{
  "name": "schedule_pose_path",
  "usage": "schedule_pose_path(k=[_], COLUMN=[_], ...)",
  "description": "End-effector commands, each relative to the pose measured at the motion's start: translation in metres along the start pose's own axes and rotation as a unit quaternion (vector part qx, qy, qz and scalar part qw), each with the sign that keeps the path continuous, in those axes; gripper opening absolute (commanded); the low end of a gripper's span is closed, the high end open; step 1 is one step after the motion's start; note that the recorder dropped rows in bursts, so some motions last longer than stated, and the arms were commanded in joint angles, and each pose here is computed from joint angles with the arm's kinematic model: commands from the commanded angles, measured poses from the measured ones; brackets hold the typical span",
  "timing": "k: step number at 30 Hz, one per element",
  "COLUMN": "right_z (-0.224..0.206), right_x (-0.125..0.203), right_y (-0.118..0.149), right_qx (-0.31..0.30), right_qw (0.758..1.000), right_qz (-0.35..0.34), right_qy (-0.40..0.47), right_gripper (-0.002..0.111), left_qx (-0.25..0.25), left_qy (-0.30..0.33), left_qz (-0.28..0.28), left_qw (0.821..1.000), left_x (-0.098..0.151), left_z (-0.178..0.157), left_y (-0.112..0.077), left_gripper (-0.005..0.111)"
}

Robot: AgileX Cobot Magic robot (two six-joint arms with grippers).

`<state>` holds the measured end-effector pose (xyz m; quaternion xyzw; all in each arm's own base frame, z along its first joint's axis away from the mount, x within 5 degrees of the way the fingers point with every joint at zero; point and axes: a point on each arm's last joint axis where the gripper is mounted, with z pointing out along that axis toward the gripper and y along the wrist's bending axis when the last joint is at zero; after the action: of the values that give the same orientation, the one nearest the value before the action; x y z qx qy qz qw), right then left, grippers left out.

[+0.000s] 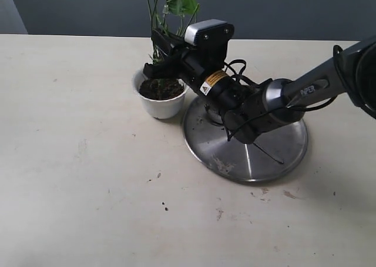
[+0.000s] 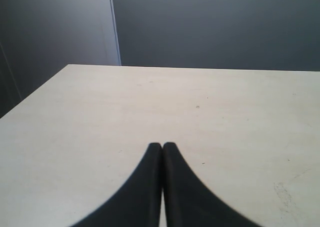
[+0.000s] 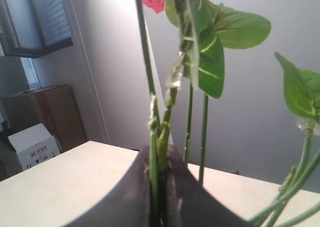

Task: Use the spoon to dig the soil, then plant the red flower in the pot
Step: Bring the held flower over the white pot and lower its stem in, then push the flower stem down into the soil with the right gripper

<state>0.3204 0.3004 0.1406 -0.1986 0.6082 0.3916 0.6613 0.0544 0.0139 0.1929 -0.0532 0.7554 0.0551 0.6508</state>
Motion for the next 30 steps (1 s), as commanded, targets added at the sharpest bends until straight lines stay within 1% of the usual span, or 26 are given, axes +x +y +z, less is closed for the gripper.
schedule_pose_path(k=[1, 5, 7, 9, 11, 13, 15, 17, 20, 26, 30], right_z=[0.0, -0.007, -0.015, -0.022, -0.024, -0.024, -0.024, -0.024, -0.024, -0.025, -0.026], right_x=[0.008, 0.022, 0.027, 0.033, 0.035, 0.035, 0.035, 0.035, 0.037, 0.043, 0.047], right_y=[0.0, 0.002, -0.001, -0.001, 0.001, 0.001, 0.001, 0.0, -0.001, -0.003, -0.004], right_qx=[-0.009, -0.029, -0.009, -0.008, -0.02, -0.02, -0.019, -0.011, -0.008, 0.004, 0.014], right_qw=[1.0, 0.999, 0.999, 0.998, 0.998, 0.998, 0.998, 0.998, 0.997, 0.993, 0.991], right_qz=[-0.004, -0.006, 0.002, 0.003, -0.001, -0.001, 0.013, 0.024, 0.024, 0.024, 0.037], right_qy=[0.003, 0.031, 0.042, 0.057, 0.065, 0.064, 0.065, 0.065, 0.075, 0.112, 0.13], right_gripper=[-0.001, -0.001, -0.001, -0.001, -0.001, -0.001, -0.001, -0.001, -0.001, -0.001, -0.001], left_qx=[-0.001, -0.001, -0.001, -0.001, -0.001, -0.001, -0.001, -0.001, -0.001, -0.001, -0.001], left_qy=[0.002, 0.002, 0.002, 0.002, 0.002, 0.002, 0.002, 0.002, 0.002, 0.002, 0.002], left_qz=[-0.001, -0.001, -0.001, -0.001, -0.001, -0.001, -0.001, -0.001, -0.001, -0.001, -0.001], left_qw=[1.0, 1.0, 1.0, 1.0, 1.0, 1.0, 1.0, 1.0, 1.0, 1.0, 1.0], left_x=[0.001, 0.001, 0.001, 0.001, 0.001, 0.001, 0.001, 0.001, 0.001, 0.001, 0.001], left_z=[0.0, 0.0, 0.0, 0.0, 0.0, 0.0, 0.0, 0.0, 0.0, 0.0, 0.0], left_y=[0.0, 0.0, 0.0, 0.0, 0.0, 0.0, 0.0, 0.0, 0.0, 0.0, 0.0], left_gripper=[0.0, 0.0, 0.0, 0.0, 0.0, 0.0, 0.0, 0.0, 0.0, 0.0, 0.0])
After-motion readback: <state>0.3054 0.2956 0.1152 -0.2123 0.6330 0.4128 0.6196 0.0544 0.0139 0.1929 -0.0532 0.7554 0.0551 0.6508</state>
